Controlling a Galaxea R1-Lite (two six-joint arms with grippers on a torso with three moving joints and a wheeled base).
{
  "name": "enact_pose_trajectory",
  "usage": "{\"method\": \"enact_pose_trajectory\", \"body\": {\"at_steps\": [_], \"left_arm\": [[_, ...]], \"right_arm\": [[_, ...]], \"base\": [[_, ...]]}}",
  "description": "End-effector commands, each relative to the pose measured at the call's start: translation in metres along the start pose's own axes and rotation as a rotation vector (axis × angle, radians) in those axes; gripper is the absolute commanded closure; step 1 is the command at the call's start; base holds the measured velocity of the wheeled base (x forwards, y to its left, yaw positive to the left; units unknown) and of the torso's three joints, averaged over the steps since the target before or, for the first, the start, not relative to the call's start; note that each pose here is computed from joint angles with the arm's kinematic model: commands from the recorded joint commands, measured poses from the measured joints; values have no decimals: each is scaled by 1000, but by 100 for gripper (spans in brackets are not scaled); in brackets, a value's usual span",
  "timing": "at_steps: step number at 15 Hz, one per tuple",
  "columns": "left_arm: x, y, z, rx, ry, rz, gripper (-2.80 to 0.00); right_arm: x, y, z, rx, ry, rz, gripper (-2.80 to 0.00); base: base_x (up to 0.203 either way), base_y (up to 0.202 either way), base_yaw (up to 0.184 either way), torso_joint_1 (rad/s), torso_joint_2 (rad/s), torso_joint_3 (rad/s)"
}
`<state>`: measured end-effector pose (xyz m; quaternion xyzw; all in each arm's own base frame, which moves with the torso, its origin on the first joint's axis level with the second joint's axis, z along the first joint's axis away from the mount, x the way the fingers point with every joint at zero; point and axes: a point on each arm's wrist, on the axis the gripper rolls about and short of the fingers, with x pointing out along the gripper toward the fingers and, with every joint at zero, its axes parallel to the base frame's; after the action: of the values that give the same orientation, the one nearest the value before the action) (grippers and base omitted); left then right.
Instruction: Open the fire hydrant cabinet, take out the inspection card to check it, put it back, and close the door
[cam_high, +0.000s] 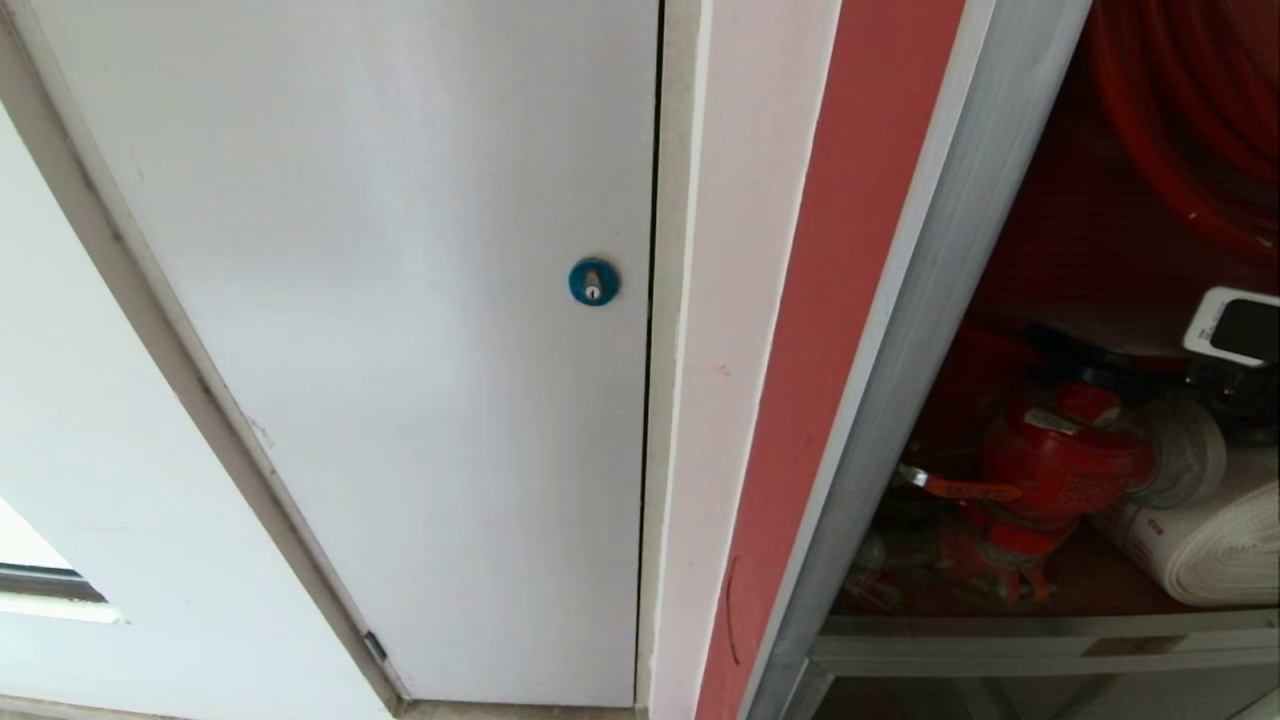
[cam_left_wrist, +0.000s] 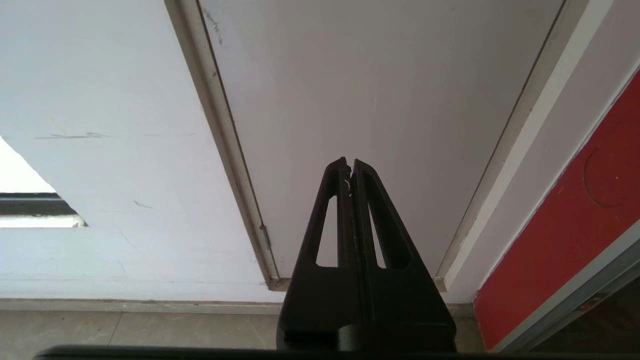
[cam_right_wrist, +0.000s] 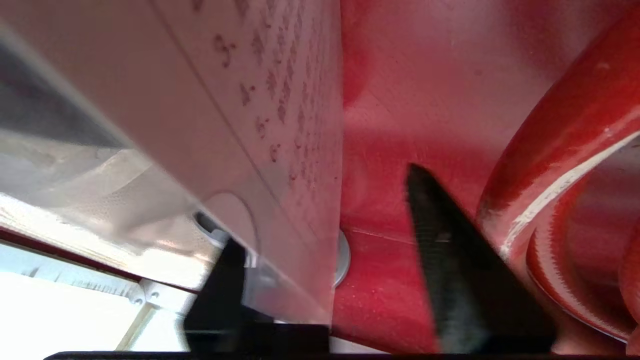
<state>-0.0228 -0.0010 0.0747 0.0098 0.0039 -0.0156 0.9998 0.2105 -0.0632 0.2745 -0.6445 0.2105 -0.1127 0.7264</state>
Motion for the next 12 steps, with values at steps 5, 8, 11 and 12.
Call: {"method": "enact_pose_trajectory", "body": {"at_steps": [5,8,11,12], "left_arm": [[0,0,0,0,1,0,0],[0,0,0,0,1,0,0],[0,0,0,0,1,0,0],[0,0,0,0,0,0,0]], "right_arm": [[-14,2,-2,-24,-11,-15,-280],[-20,6,-4,-27,-13,-10,-280],[-29,9,-6,-34,-25,-14,-280],[-34,9,-6,-44,-28,-20,-280]], "base": [[0,0,0,0,0,0],[0,0,0,0,0,0],[0,0,0,0,0,0],[0,0,0,0,0,0]]}}
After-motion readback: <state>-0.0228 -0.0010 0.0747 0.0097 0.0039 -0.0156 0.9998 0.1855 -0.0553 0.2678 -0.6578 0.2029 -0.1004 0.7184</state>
